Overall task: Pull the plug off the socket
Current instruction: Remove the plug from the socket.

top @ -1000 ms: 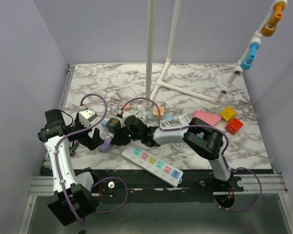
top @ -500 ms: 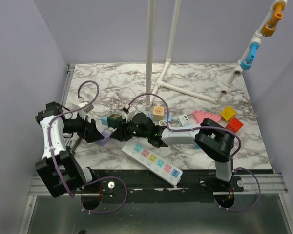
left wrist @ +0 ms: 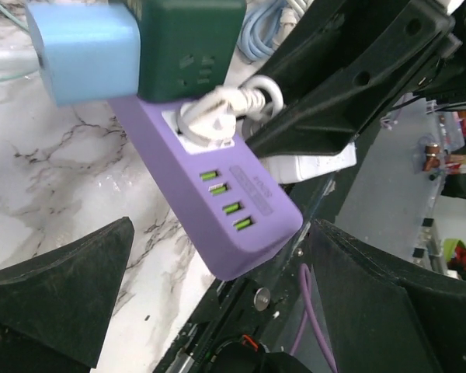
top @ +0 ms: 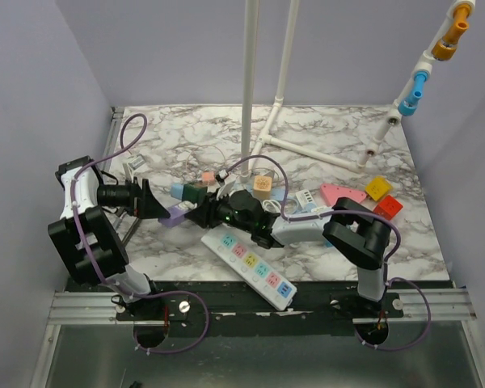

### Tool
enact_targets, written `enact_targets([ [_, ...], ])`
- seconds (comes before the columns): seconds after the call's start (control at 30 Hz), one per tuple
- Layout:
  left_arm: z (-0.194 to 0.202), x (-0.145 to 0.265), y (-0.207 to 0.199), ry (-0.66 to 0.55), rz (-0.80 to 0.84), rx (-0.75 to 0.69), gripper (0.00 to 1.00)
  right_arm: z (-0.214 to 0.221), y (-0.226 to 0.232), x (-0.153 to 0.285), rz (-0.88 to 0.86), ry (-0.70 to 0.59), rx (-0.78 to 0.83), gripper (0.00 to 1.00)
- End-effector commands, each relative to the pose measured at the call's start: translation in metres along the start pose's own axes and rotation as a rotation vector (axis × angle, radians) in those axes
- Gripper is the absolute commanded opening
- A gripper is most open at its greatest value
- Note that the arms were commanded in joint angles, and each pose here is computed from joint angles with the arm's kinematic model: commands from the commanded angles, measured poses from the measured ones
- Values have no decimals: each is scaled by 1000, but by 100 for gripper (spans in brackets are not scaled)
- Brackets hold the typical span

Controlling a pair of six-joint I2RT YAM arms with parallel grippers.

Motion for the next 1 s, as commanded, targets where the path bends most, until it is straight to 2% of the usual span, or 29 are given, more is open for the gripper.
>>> enact_targets([
  [0.0, -2, 0, -4, -15, 36, 41, 98, -81, 42, -4, -120, -297, -12, 1],
  [0.2, 0, 2, 2, 16, 30, 51, 98, -82, 33, -15, -101, -318, 2, 1],
  [0.53, -20, 1, 2, -73, 58, 87, 98, -62, 21, -33, -95, -263, 2, 1],
  [0.8, -3, -6, 4, -43, 67, 139, 98, -66, 21, -39, -88, -280, -2, 1],
  [0.97, 0, -4, 13, -21, 5, 141, 98, -76, 17, -34, -43, -328, 23, 1],
])
Point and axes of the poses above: each gripper's point midway between its finger pads, its own x axis back along the fingers, its own y axis along the line the jaws close on, z = x × y, the point moved 2 cm from there along x, back along the fingers, and after that the axes turned 10 degrees about -x, right-handed, at the moved point
